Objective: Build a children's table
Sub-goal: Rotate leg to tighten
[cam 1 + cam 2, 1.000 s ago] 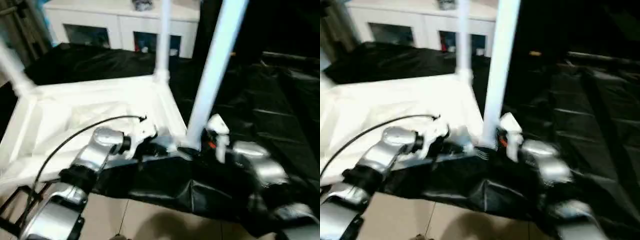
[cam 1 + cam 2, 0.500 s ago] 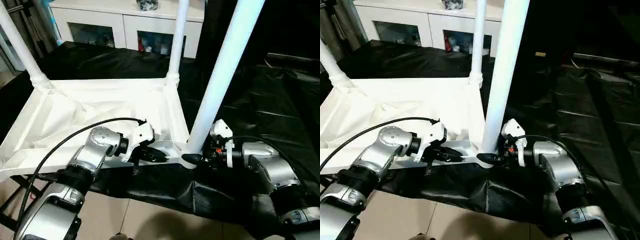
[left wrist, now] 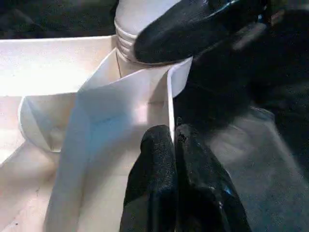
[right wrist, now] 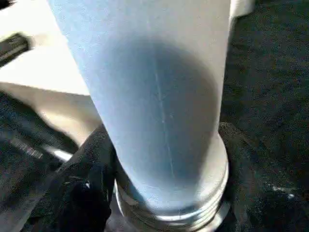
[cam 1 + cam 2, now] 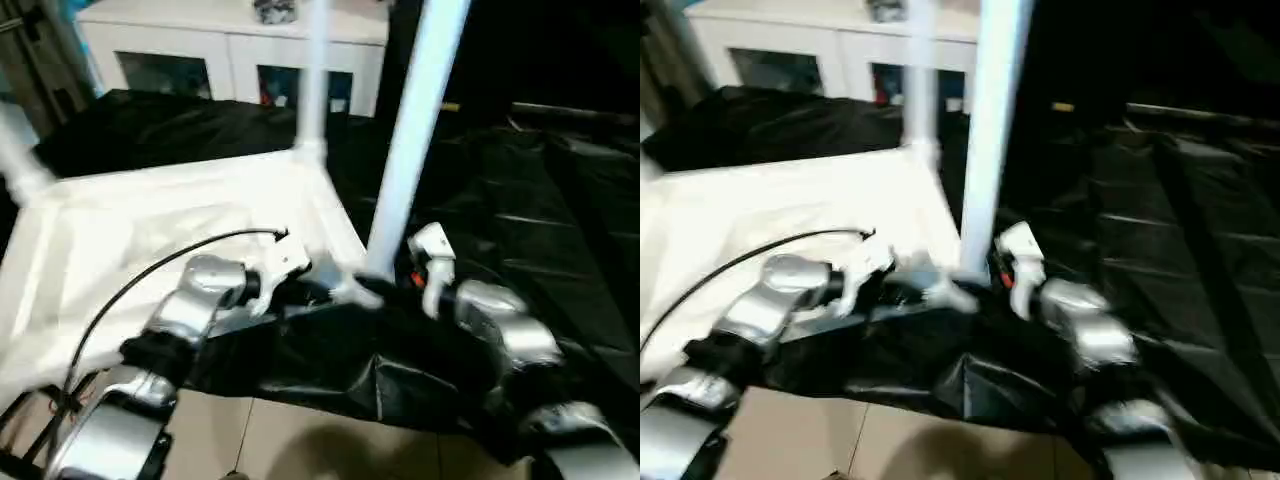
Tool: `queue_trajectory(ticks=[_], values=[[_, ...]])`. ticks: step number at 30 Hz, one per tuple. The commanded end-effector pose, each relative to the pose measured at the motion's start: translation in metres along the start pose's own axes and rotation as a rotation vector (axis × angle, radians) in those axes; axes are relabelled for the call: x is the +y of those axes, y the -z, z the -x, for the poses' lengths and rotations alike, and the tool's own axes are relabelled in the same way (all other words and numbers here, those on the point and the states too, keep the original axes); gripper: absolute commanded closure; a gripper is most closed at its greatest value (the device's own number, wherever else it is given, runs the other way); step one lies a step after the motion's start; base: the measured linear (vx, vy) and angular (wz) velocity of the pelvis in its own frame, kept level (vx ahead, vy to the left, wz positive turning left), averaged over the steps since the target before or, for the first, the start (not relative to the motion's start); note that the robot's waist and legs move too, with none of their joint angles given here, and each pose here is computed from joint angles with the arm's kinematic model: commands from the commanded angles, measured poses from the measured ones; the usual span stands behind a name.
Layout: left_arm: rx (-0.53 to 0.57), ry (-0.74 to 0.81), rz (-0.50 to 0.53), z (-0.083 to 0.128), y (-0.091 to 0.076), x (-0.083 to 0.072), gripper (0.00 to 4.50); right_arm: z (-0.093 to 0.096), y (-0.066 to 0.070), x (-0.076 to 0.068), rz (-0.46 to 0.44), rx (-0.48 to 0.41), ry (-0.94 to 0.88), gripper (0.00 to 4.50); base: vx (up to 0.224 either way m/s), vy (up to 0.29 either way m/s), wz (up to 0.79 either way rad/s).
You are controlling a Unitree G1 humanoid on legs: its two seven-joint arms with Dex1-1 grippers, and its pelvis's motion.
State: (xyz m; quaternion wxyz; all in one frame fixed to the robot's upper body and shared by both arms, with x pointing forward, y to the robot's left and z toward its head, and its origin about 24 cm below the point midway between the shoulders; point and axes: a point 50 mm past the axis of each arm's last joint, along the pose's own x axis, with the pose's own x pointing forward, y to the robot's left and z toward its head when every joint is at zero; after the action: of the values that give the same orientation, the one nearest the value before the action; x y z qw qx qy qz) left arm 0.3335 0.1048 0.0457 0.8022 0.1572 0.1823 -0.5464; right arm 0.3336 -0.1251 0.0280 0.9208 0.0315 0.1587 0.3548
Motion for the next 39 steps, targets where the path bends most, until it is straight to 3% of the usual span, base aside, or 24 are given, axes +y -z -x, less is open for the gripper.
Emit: queue_trajectory(ticks=[1, 4, 5, 12, 21, 27, 32, 34, 39], values=[[-0.076, 0.024, -0.037, -0.02, -0.024, -0.007, 4.5, -0.012, 0.025, 0.014, -0.038, 0.106, 0.029, 1.75, 0.0, 0.0, 0.0], [-0.068, -0.021, -0.04, -0.028, -0.03, -0.007, 4.5, -0.024, 0.024, 0.026, -0.022, 0.098, 0.037, 1.75, 0.0, 0.0, 0.0], [-0.07, -0.028, -0.037, -0.03, -0.032, -0.007, 4.5, -0.027, 0.024, 0.029, -0.025, 0.096, 0.02, 1.4, 0.0, 0.0, 0.0], [-0.081, 0.026, -0.059, -0.027, -0.029, -0.01, 4.5, -0.023, 0.019, 0.027, 0.019, 0.087, -0.053, 0.63, 0.0, 0.0, 0.0], [-0.062, 0.208, -0.106, -0.009, -0.017, -0.017, 4.5, 0.011, 0.009, 0.016, 0.137, 0.061, -0.326, 0.63, 0.0, 0.0, 0.0], [-0.011, 0.263, -0.119, 0.005, -0.007, -0.014, 4.5, 0.035, 0.011, 0.014, 0.15, 0.12, -0.48, 0.63, 0.0, 0.0, 0.0], [0.013, 0.289, -0.12, 0.012, -0.003, -0.013, 4.5, 0.044, 0.014, 0.015, 0.149, 0.156, -0.534, 1.01, 0.0, 0.0, 0.0], [0.015, 0.291, -0.121, 0.013, -0.002, -0.013, 4.5, 0.045, 0.014, 0.015, 0.148, 0.157, -0.536, 1.37, 0.0, 0.0, 0.0], [0.01, 0.293, -0.12, 0.013, -0.003, -0.012, 4.5, 0.043, 0.015, 0.018, 0.138, 0.155, -0.531, 1.69, 0.0, 0.0, 0.0]])
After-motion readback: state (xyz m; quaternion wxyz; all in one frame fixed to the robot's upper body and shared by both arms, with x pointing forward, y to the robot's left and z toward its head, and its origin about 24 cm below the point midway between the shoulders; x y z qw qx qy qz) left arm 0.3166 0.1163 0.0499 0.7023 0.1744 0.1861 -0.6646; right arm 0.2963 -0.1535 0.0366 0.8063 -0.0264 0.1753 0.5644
